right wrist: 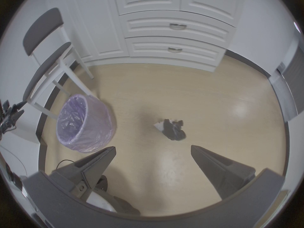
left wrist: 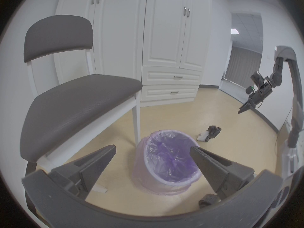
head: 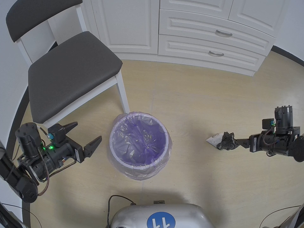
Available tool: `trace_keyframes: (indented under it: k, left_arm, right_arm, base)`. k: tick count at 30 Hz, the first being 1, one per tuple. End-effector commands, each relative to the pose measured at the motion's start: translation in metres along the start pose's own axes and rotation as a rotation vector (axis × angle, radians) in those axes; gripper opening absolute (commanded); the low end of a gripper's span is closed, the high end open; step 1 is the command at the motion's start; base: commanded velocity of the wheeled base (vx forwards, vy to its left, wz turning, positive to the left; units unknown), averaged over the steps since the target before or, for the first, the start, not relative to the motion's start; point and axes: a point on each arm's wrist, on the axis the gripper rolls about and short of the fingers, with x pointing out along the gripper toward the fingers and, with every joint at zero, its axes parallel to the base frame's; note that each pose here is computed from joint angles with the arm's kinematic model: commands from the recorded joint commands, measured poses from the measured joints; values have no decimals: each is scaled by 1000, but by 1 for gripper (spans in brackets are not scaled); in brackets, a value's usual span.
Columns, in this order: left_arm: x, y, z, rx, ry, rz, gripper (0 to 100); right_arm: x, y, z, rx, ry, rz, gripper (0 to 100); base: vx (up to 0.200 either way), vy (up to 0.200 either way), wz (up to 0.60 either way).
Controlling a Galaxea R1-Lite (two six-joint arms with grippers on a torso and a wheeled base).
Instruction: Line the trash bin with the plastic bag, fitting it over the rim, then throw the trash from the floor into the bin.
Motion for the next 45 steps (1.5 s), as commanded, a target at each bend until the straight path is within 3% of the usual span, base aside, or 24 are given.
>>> trace_keyframes:
  k: [1, 4, 7, 10, 13, 19, 21, 23, 28, 34, 37, 38, 45]
  left_arm:
    - [-63, 5, 83, -112, -168, 24, 100]
    - [-76, 9, 96, -142, -139, 50, 100]
    - [-96, 24, 109, -166, -61, 147, 100]
    - [-101, 32, 114, -176, -36, 192, 100]
    - [-104, 48, 114, -194, -3, 281, 100]
    - [-102, 54, 113, -197, 1, 297, 100]
    - [-102, 54, 113, -199, 1, 297, 100]
    - [-103, 53, 113, -199, -2, 298, 100]
    - [-107, 56, 113, -200, -5, 324, 100]
    - [-106, 56, 111, -201, 1, 322, 100]
    - [-105, 56, 111, -201, 3, 314, 100]
    - [-105, 56, 109, -204, 8, 309, 100]
    - [-105, 57, 110, -205, 6, 315, 100]
  right_arm:
    - [-104, 4, 28, 61, -176, -59, 100]
    - [-120, 7, 28, 48, -179, -89, 100]
    - [-128, 9, 26, 21, -108, -192, 100]
    - [-120, 7, 23, 14, -52, -222, 100]
    - [-76, 3, 16, 5, 105, -270, 100]
    - [-11, -10, 5, 70, 234, -326, 100]
    - [4, -13, 3, 102, 224, -319, 100]
    - [30, -18, -2, 169, 190, -260, 100]
    - [71, -24, -26, 218, 192, -154, 100]
    - [112, -32, -49, 251, 156, -150, 100]
    - [133, -39, -59, 286, 106, -160, 100]
    - [155, -45, -68, 316, 46, -166, 100]
    - [197, -49, -87, 349, -32, -164, 100]
  base:
    - [0, 0, 0]
    - [0, 0, 0]
    - [0, 0, 0]
    - [0, 0, 0]
    - [0, 0, 0]
    - [0, 0, 0]
    - [0, 0, 0]
    - [0, 0, 0]
    - [0, 0, 0]
    - [0, 0, 0]
    - [0, 0, 0]
    - [0, 0, 0]
    - [0, 0, 0]
